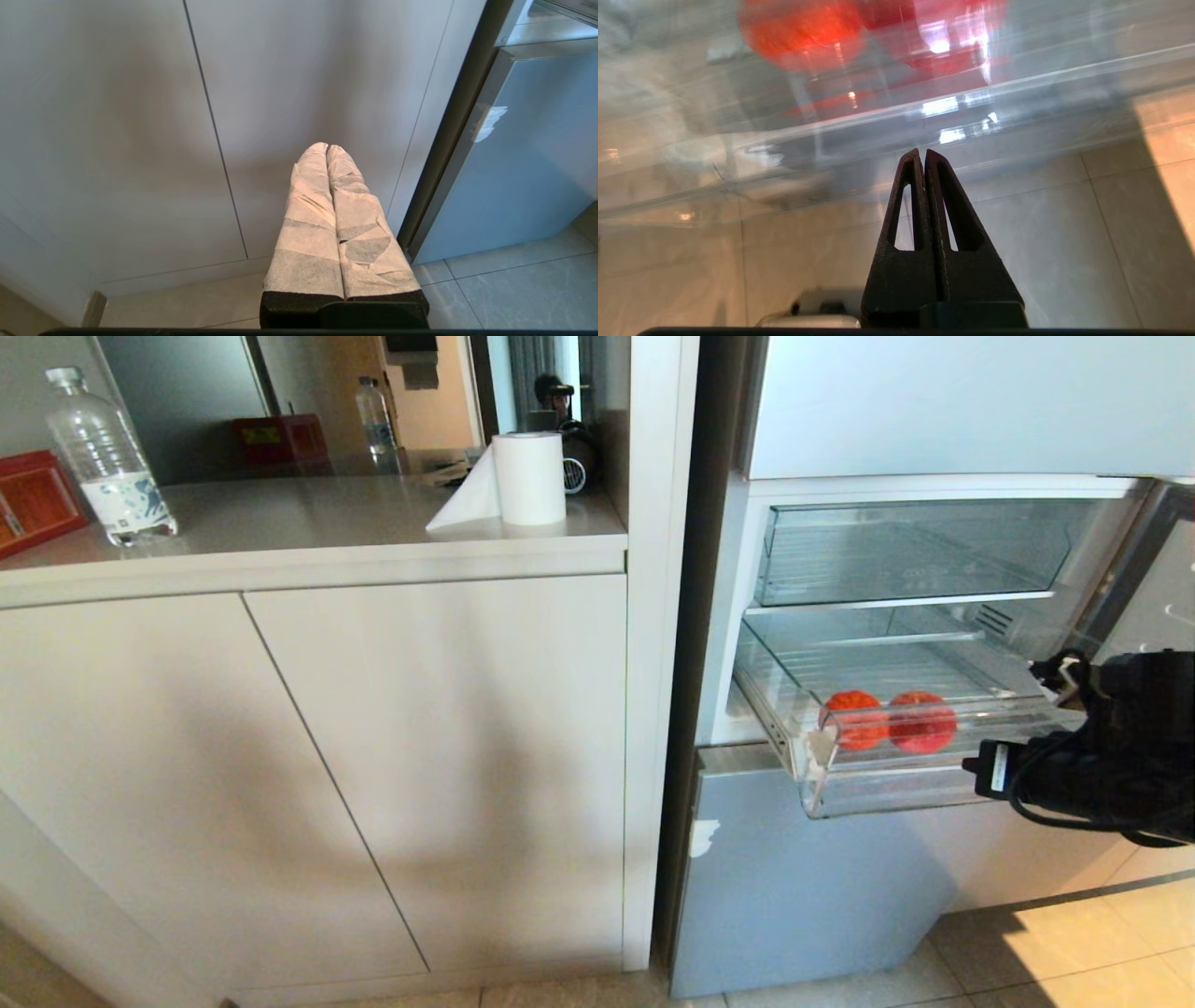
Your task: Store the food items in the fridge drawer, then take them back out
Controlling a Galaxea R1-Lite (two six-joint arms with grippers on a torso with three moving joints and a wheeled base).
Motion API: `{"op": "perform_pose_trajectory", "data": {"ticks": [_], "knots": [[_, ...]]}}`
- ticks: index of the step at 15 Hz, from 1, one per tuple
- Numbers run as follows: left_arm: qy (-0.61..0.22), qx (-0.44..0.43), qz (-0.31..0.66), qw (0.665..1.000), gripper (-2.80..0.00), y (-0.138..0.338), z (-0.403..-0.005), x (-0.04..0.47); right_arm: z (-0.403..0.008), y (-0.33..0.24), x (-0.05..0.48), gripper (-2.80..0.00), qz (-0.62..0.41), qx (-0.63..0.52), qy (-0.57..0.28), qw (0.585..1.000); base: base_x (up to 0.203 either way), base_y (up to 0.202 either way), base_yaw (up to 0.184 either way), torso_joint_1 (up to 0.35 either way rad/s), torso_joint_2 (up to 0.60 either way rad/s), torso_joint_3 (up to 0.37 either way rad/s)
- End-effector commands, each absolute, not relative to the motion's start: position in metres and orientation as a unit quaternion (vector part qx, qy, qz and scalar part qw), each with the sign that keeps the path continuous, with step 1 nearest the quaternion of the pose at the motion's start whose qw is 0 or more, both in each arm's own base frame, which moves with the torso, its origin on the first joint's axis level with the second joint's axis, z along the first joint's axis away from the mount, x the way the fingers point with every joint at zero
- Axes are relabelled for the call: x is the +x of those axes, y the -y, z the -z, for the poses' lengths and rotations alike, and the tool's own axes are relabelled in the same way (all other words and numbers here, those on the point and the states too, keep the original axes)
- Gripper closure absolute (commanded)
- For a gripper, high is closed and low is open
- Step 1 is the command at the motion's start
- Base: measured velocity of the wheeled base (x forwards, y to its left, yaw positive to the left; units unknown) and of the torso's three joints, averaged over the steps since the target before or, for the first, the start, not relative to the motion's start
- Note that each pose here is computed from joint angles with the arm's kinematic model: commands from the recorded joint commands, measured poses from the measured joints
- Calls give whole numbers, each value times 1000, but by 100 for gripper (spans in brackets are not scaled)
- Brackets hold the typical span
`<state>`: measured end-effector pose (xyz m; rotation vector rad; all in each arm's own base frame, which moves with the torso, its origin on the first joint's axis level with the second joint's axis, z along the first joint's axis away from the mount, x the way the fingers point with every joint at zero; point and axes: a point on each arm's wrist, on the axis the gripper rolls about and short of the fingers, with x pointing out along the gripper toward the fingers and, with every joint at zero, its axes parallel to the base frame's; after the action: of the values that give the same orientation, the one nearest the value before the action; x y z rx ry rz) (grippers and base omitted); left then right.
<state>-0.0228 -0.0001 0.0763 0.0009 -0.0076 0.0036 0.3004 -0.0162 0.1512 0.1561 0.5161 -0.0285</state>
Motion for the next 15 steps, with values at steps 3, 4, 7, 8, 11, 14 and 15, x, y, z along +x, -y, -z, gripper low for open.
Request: {"op": "perform_pose_trajectory", "data": {"ticks": [3, 4, 7, 8, 11, 14, 15], "knots": [[4, 1, -2, 1000, 0, 0, -76, -23, -120, 9, 386, 0, -2, 102, -215, 971, 0, 0, 0, 0, 0, 0], [3, 1, -2, 1000, 0, 0, -76, -23, -124, 2, 399, 0, -13, 125, -173, 977, 0, 0, 0, 0, 0, 0], [3, 1, -2, 1000, 0, 0, -76, -23, -133, -4, 383, 0, -21, 151, -161, 975, 0, 0, 0, 0, 0, 0], [4, 0, -3, 1000, 0, 0, -76, -23, -148, -4, 363, 0, -30, 156, -152, 976, 0, 0, 0, 0, 0, 0], [3, 1, -2, 1000, 0, 0, -76, -23, -181, -4, 294, 0, -51, 163, -125, 977, 0, 0, 0, 0, 0, 0], [4, 1, -2, 1000, 0, 0, -76, -23, -194, -4, 209, 0, -58, 160, -102, 980, 0, 0, 0, 0, 0, 0], [4, 1, -3, 1000, 0, 0, -76, -23, -195, -3, 179, 0, -59, 158, -91, 981, 0, 0, 0, 0, 0, 0]]}}
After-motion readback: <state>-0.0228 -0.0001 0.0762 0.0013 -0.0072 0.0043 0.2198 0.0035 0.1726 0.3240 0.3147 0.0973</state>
